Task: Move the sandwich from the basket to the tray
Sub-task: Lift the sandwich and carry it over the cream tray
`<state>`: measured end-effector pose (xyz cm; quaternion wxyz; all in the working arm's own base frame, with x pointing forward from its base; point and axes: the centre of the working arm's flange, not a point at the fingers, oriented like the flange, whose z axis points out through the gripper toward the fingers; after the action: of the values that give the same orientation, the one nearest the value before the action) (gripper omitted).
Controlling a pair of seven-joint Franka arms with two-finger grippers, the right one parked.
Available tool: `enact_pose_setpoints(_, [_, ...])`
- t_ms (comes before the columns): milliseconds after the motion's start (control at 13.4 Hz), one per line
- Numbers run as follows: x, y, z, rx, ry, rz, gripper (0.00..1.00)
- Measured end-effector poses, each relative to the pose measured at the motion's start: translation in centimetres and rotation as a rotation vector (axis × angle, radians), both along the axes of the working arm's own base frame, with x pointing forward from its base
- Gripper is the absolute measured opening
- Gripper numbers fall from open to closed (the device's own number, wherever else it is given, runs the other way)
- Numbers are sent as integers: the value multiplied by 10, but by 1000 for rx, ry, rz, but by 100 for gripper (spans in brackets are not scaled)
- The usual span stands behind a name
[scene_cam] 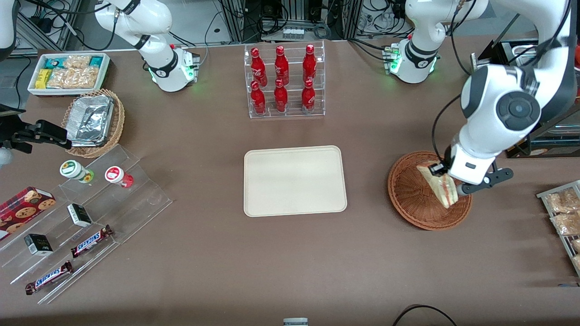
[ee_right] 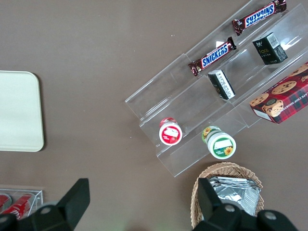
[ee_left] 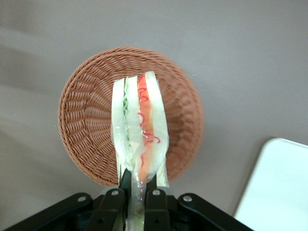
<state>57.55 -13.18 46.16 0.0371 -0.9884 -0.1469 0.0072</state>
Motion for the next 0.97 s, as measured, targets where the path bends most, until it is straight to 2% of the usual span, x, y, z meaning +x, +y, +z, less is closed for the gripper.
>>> enact_pose_setpoints(149, [-3,-42,30,-21,-25,-63,14])
enact_pose_setpoints(299, [-11,-88,36,-57,-25,-125,14])
enact_pose_setpoints(746, [-30,-204,-18,-110,72,-310,14])
enact_pose_setpoints(970, [-36,-255,-48,-132,108,-347,14])
